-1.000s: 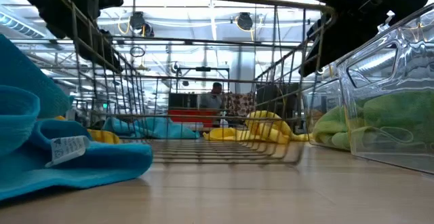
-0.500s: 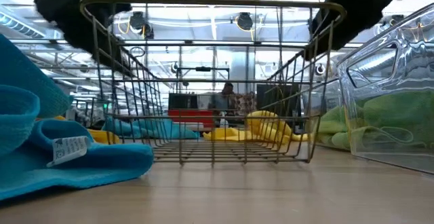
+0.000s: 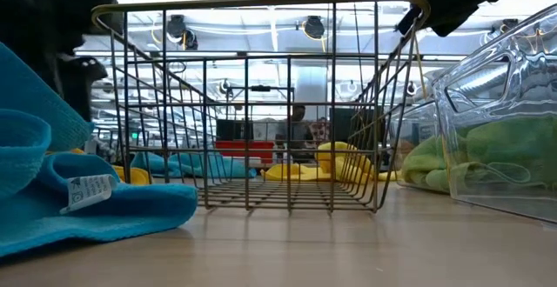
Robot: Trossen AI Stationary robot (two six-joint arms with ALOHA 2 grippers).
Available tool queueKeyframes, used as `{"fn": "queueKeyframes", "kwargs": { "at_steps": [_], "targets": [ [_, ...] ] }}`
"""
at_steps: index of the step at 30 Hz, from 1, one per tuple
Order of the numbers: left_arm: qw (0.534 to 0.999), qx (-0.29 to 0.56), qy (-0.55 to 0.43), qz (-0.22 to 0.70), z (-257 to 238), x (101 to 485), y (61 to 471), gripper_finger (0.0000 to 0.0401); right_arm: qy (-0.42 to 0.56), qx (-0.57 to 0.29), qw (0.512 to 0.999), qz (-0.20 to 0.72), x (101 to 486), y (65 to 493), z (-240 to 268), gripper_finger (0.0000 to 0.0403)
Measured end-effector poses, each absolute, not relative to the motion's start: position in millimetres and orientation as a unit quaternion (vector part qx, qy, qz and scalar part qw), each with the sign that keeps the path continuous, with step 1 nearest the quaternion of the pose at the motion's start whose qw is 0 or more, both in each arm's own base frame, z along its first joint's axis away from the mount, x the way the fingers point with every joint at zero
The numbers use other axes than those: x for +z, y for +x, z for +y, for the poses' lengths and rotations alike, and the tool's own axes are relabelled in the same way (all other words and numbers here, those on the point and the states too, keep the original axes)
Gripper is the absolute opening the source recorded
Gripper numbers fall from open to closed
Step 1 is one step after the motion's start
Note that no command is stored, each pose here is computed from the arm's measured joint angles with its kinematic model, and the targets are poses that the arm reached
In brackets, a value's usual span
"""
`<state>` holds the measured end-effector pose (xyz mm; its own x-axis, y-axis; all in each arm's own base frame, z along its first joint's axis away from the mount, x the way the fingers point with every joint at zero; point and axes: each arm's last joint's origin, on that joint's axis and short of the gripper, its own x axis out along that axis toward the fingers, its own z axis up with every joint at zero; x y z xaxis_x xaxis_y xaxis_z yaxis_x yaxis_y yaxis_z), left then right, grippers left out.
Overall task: Sort microfiber towel by color & place in baskets
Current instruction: Put the left yellow microfiber cloth into the wire basket
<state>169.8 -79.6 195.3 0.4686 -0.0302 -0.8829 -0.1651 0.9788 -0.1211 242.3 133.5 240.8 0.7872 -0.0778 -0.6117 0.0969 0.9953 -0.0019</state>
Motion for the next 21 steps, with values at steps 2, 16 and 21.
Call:
{"fn": "queueKeyframes", "kwargs": {
  "at_steps": [2,16,21],
  "targets": [
    [0.84,0.025,-0.089,0.535,-81,189,169,0.0271,0.013,-0.053,0.945,0.324,238,243,135,0.0],
    [0.803,0.077,-0.043,0.59,-62,125,156,0.0221,-0.028,-0.037,0.952,0.303,230,257,142,0.0],
    [0.808,0.1,-0.004,0.58,-59,122,155,0.0089,-0.06,-0.057,0.952,0.294,230,258,140,0.0]
  ]
}}
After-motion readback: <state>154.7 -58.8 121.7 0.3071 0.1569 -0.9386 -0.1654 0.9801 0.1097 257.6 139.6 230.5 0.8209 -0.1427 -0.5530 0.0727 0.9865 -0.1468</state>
